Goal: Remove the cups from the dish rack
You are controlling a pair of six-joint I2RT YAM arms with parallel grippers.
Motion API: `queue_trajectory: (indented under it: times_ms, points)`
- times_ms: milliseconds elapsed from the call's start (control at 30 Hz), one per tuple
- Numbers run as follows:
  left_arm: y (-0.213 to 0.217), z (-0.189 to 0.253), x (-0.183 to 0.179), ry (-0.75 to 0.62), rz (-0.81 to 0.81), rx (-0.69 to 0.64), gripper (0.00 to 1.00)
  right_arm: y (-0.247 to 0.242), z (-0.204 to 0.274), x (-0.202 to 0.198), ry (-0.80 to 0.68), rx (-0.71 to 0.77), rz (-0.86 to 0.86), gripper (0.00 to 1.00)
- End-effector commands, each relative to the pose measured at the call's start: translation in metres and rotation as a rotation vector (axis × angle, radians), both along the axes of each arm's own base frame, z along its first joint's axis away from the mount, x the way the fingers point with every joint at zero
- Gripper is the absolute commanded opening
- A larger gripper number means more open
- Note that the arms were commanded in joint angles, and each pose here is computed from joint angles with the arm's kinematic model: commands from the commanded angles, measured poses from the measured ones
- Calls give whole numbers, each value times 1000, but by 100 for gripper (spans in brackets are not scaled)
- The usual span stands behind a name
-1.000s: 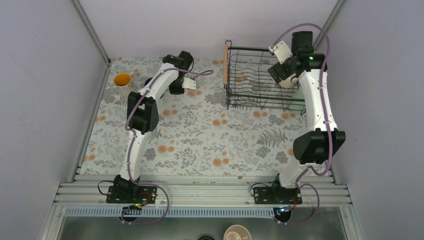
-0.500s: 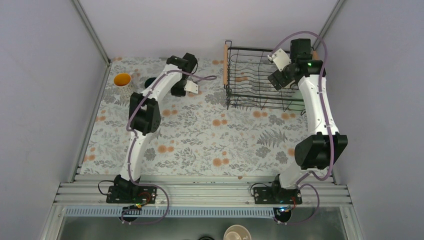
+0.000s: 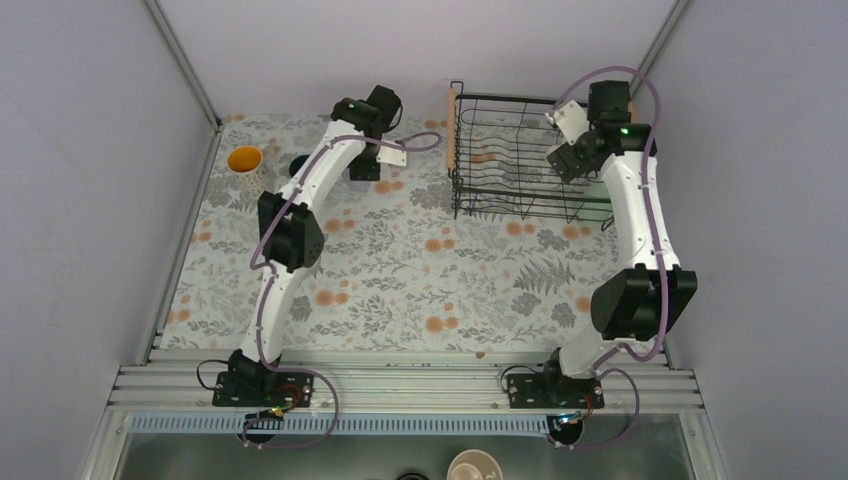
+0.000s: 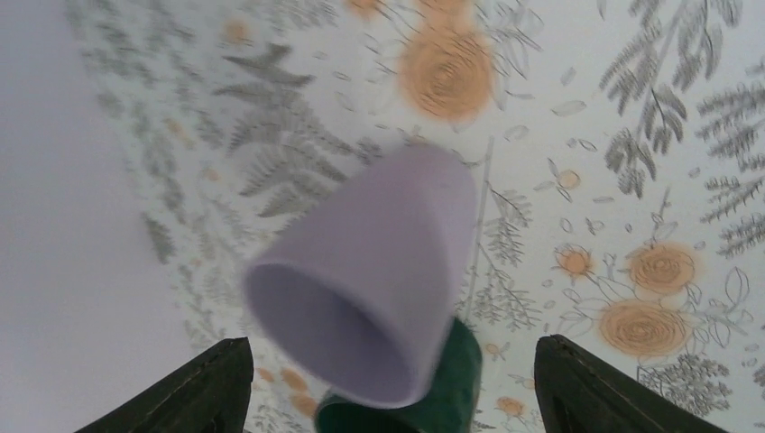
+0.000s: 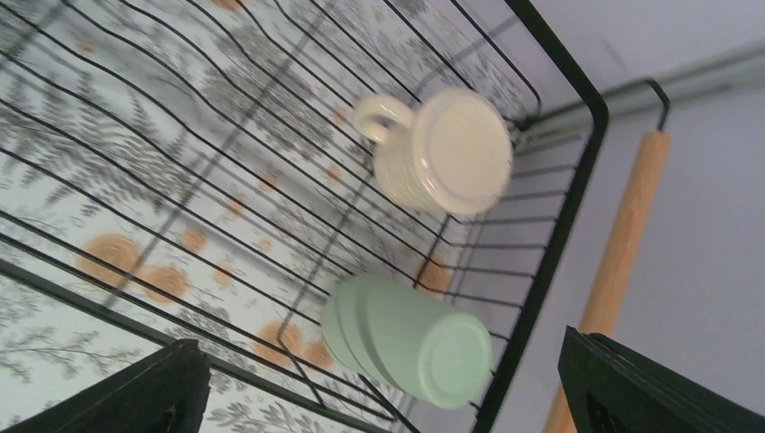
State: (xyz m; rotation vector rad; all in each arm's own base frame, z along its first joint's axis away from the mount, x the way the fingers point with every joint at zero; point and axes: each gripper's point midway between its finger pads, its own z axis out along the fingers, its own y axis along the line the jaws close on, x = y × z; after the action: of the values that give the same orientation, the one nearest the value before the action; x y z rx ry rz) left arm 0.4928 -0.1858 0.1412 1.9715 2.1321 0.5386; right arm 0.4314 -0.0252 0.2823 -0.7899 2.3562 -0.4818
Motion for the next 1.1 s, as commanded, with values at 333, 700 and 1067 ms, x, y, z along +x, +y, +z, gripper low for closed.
queue_trajectory:
  times_ms: [333, 700, 1067]
  points:
    - [-89, 251, -39, -454, 66, -874, 92, -98, -36, -5, 150, -9, -195, 100]
    - [-121, 259, -95, -391, -61, -1166, 100, -140, -95, 10, 290, 86, -285, 100]
    - [-117, 245, -97, -383, -59, -1118, 100, -118, -119, 12, 341, 217, -234, 100]
